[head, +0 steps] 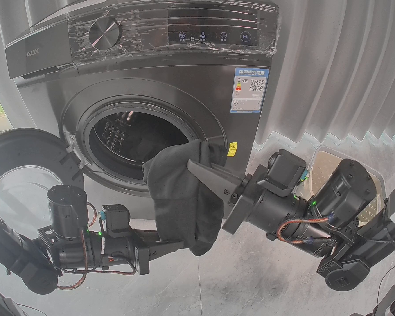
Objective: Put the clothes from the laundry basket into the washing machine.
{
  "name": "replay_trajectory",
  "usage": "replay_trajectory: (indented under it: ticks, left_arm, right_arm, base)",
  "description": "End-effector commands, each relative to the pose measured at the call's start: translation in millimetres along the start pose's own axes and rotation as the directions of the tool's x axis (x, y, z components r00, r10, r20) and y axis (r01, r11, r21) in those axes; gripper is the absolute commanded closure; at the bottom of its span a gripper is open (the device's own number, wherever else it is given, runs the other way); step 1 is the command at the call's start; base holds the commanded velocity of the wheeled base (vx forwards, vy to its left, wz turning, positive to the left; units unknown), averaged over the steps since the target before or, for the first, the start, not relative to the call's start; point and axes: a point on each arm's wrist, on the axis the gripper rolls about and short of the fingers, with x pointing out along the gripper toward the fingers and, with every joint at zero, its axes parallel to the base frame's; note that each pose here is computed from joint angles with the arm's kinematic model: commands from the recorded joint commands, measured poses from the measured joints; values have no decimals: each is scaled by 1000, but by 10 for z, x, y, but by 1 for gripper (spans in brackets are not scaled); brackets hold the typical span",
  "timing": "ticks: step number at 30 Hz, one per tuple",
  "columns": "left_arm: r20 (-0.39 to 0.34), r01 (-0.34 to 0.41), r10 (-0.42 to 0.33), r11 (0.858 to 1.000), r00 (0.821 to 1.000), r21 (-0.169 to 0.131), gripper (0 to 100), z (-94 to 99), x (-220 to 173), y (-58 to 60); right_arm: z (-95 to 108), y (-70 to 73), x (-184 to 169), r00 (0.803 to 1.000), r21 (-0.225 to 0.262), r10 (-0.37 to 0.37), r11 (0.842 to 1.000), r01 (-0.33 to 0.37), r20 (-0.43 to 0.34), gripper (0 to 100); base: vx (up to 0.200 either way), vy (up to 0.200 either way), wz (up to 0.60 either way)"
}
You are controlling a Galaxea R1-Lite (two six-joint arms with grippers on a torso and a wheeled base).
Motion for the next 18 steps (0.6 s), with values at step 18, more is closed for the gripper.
replay_trajectory:
  ticks: [18]
  left_arm:
    - [234,60,-89,990,968,129,100,129,-475,-333]
  right_arm:
    - [-221,-344,-312,982,-14,-140,990,140,-128,100]
  base:
    - [0,0,0]
